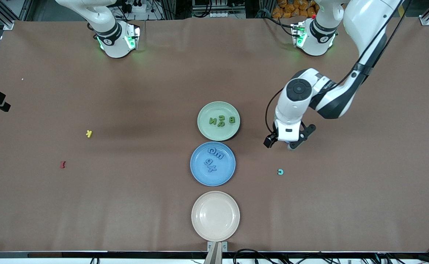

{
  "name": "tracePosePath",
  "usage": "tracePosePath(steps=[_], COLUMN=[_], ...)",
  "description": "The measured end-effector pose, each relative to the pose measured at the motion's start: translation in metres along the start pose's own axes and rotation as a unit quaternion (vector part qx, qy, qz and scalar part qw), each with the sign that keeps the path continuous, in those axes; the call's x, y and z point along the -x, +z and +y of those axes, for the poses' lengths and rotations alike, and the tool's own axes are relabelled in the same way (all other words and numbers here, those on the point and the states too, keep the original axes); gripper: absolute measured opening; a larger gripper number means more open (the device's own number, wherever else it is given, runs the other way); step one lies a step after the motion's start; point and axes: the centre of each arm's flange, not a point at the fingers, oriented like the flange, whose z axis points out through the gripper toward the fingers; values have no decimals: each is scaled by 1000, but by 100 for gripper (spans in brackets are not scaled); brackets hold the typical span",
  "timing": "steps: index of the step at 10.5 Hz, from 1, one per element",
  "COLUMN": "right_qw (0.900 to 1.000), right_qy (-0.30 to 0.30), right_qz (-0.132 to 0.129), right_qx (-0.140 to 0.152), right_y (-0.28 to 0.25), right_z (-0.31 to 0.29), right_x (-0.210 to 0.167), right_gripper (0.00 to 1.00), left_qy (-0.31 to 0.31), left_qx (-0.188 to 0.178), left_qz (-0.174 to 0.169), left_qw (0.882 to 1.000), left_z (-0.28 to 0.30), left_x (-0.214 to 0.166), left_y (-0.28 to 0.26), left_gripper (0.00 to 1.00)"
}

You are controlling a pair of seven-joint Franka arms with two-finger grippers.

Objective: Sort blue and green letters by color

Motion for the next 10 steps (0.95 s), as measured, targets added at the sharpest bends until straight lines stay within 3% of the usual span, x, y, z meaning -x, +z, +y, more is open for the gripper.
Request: tracePosePath(steps=[3, 5, 7, 10], right_qw=[1000, 1000, 1000, 1000], right_qy=[-3, -9, -12, 4], right_qz=[2, 18, 19, 10], right_qx=[0, 1, 1, 2], right_y=[0, 1, 10, 25], right_z=[-4, -13, -23, -24], right_x=[-2, -10, -15, -19], right_gripper=[100, 100, 100, 100], left_qy=[78, 117, 158, 241], left_qx=[-21, -29, -22, 12], left_qz=[-3, -8, -40, -91], left_qw=[997, 993, 986, 966], left_z=[-19, -31, -38, -70], left_x=[-31, -49, -59, -87], left_y=[4, 7, 8, -5], left_gripper=[100, 100, 100, 100])
